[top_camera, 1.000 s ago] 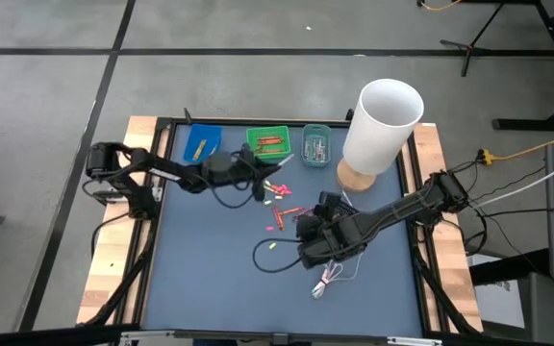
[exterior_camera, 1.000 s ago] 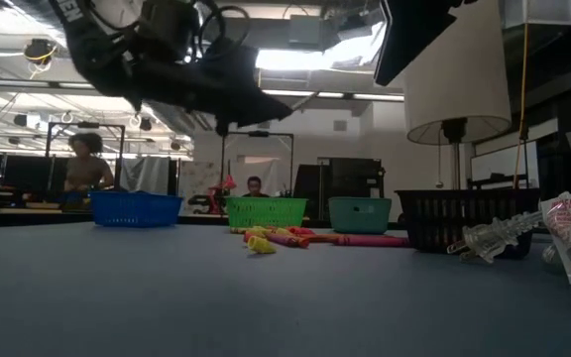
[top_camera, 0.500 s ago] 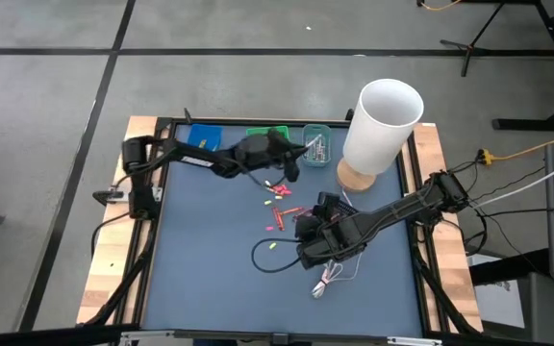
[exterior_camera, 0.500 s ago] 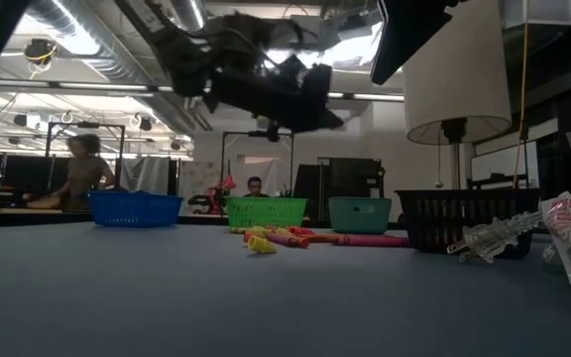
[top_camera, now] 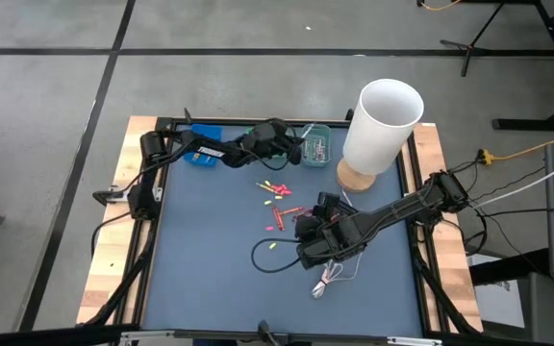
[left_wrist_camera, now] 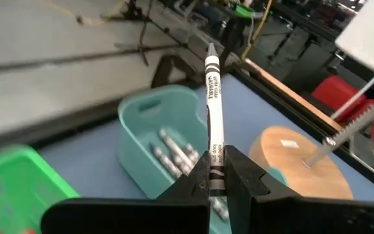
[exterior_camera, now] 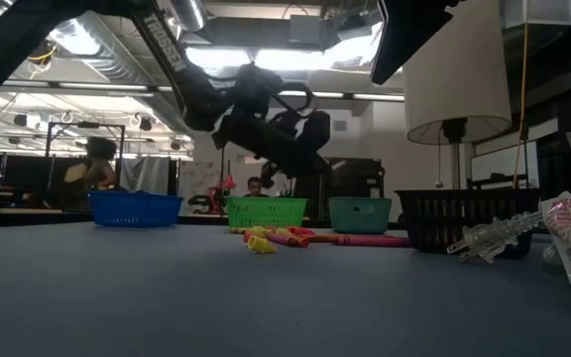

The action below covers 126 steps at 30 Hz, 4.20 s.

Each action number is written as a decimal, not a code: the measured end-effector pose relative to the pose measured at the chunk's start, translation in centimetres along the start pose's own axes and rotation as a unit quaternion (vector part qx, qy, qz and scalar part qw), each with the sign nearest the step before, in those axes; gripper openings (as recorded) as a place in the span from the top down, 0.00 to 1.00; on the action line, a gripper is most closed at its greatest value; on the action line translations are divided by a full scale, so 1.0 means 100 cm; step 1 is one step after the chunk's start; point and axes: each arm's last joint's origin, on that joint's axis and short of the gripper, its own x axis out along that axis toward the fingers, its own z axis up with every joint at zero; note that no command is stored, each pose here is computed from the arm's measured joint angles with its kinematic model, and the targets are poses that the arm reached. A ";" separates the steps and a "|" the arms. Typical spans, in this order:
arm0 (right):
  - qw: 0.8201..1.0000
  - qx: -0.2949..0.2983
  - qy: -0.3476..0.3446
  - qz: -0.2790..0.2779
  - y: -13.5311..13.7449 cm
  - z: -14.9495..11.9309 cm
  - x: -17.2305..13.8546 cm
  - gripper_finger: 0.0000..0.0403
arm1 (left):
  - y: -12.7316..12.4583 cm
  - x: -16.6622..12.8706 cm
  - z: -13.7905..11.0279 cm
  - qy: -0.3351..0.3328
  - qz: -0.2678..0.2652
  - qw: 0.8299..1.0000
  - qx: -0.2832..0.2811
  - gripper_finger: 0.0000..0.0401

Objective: Sort crayons
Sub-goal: Put the gray crayon into the dark green bin, then put the orange crayon into the green bin

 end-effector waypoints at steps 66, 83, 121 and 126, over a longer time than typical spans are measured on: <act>0.995 -0.056 0.004 0.087 -0.035 0.025 0.043 0.58 | -0.013 -0.182 -0.030 0.177 -0.192 0.943 0.207 0.80; 0.972 0.014 -0.008 0.236 -0.082 -0.005 0.162 0.58 | -0.019 -0.224 -0.055 0.173 -0.217 0.932 0.233 0.80; 0.960 0.019 -0.051 0.276 -0.063 -0.030 0.211 0.92 | -0.026 -0.227 -0.060 0.170 -0.202 0.932 0.250 0.80; 0.960 0.019 -0.050 0.276 -0.064 -0.026 0.209 0.97 | -0.026 -0.227 -0.060 0.171 -0.201 0.932 0.250 0.80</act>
